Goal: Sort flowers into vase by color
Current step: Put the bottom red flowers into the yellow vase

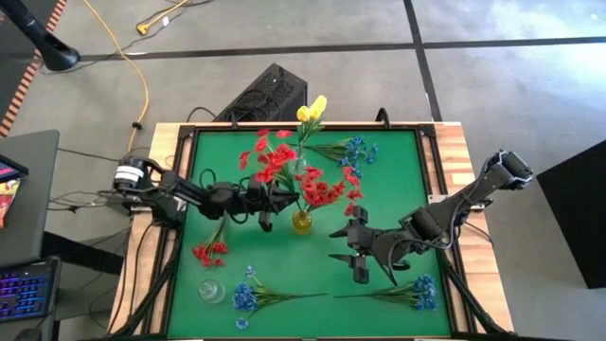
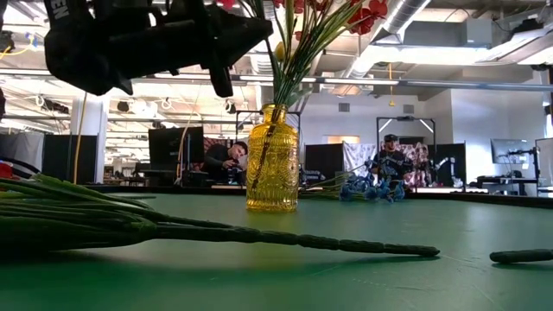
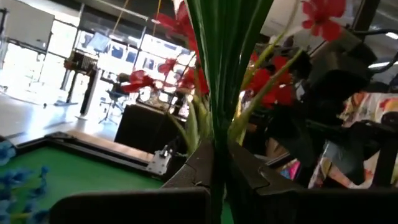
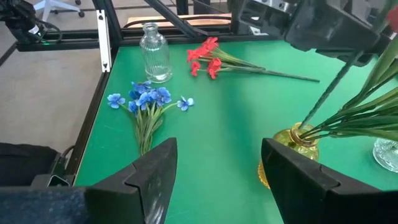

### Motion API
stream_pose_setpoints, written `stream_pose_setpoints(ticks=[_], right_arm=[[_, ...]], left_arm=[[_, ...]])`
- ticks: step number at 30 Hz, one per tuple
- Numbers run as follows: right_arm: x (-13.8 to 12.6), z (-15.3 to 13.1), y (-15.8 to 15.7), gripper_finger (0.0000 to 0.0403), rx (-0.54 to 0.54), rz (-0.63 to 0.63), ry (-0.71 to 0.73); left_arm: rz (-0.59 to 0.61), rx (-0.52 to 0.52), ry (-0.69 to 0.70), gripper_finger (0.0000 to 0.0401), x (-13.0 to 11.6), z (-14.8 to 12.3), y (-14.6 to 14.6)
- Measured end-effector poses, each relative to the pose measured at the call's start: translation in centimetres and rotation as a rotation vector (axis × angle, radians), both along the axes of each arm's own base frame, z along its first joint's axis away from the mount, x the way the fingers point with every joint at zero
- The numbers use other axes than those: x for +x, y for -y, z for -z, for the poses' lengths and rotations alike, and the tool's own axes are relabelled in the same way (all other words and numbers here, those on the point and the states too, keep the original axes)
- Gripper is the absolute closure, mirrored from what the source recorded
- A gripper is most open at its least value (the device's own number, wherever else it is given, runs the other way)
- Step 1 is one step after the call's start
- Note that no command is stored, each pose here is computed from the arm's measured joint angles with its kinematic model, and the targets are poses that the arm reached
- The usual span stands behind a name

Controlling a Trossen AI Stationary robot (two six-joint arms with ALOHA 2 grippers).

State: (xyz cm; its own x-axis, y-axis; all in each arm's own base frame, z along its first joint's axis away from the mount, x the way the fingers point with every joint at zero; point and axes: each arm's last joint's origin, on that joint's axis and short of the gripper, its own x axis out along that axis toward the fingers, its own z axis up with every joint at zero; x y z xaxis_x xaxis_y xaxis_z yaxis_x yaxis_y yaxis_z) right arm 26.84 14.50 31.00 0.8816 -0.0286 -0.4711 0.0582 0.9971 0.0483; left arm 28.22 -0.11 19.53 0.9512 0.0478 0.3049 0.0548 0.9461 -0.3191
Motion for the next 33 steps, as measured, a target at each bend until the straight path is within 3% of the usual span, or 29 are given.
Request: stream_pose_setpoints(ticks=[17, 33], right_arm=[[0.0, 0.0, 0.0, 0.0143, -0.012, -0.007, 0.000], [0.5, 0.0, 0.9, 0.0143, -0.006, 0.027, 0.000]], left_arm=[[-0.007, 0.015, -0.096, 0.0399, 0.0, 0.3, -0.8], [-0.042, 0.171, -0.182, 0.0399, 0.1, 1.1, 1.7]])
